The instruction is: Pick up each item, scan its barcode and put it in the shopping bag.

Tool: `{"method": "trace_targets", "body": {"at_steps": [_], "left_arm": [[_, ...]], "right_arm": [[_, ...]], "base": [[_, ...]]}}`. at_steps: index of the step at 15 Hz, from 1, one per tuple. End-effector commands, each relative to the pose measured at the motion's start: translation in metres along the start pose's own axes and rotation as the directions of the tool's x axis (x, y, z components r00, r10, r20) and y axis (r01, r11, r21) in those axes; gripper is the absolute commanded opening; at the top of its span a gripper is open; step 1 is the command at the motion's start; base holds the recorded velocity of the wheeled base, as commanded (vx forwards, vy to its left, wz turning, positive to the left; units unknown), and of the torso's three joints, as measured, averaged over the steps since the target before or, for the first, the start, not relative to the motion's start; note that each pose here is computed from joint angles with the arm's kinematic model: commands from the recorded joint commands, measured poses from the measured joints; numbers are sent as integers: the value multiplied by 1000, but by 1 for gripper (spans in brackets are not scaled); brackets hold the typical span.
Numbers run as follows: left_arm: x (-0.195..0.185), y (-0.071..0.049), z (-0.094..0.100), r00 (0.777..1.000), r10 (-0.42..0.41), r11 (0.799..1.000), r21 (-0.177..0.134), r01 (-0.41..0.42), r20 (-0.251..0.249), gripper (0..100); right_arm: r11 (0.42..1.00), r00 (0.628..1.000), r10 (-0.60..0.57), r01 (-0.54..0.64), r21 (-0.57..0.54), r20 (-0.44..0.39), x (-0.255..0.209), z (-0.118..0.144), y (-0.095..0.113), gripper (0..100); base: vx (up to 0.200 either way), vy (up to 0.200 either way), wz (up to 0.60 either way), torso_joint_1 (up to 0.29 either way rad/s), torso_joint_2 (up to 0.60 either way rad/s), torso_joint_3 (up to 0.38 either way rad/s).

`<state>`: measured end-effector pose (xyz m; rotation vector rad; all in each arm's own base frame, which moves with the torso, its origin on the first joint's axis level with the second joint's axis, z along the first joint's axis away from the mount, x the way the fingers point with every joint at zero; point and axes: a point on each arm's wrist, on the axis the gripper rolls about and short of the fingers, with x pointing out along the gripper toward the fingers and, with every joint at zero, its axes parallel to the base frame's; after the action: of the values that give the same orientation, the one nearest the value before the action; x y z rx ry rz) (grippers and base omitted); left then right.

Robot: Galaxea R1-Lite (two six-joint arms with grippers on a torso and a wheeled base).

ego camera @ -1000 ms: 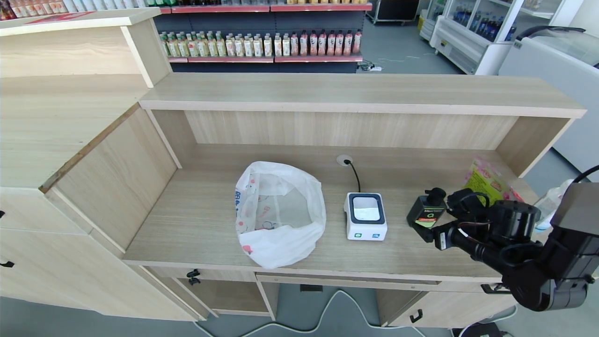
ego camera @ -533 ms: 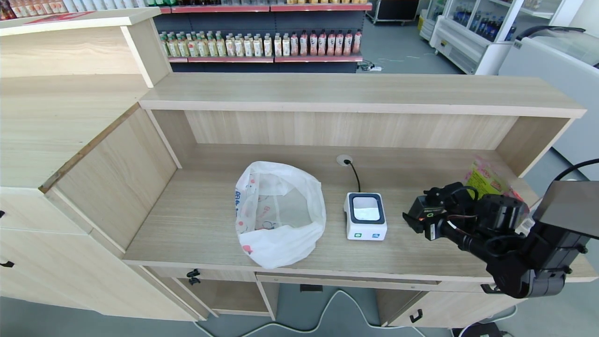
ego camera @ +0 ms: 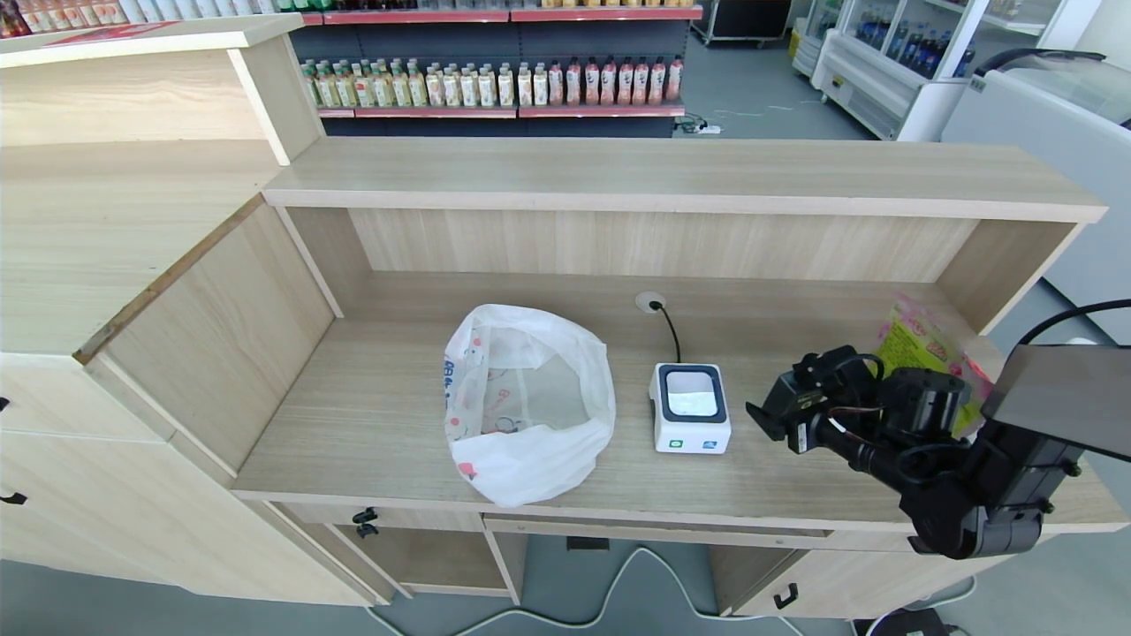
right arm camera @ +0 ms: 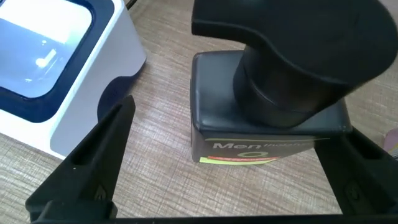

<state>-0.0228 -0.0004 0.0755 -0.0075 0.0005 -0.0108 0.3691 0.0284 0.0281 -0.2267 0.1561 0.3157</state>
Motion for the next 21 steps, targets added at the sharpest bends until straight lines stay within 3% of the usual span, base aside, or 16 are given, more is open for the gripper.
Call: {"method": "trace_targets", "body": {"at_steps": [1,4,5,11,14,20,21], "left_arm": [[0,0,0,1000,0,1000,0,0,0,100],[0,0,0,1000,0,1000,0,0,0,100],[0,0,0,1000,0,1000,0,0,0,100],[0,0,0,1000,0,1000,0,0,0,100],[0,0,0,1000,0,1000,0,0,0,100],[0,0,0,1000,0,1000,0,0,0,100],[0,0,0,1000,0,1000,0,0,0,100]], "right_arm": [[1000,1000,-4,4,-2,2,1,-1,-1,100],[1000,1000,-11,11,-5,14,6,-2,-5,100],[1000,1000,-11,11,-5,14,7,-2,-5,0],[1000,999,-15,16,-27,29,11,-2,-6,0],[999,996,-3,7,-38,94,8,4,-8,0],[984,952,171,-152,-96,253,-14,55,-7,0],[980,937,186,-157,-120,296,-23,74,-8,0]], "base": [[0,0,0,0,0,0],[0,0,0,0,0,0],[0,0,0,0,0,0],[0,0,0,0,0,0],[0,0,0,0,0,0],[0,0,0,0,0,0],[0,0,0,0,0,0]]}}
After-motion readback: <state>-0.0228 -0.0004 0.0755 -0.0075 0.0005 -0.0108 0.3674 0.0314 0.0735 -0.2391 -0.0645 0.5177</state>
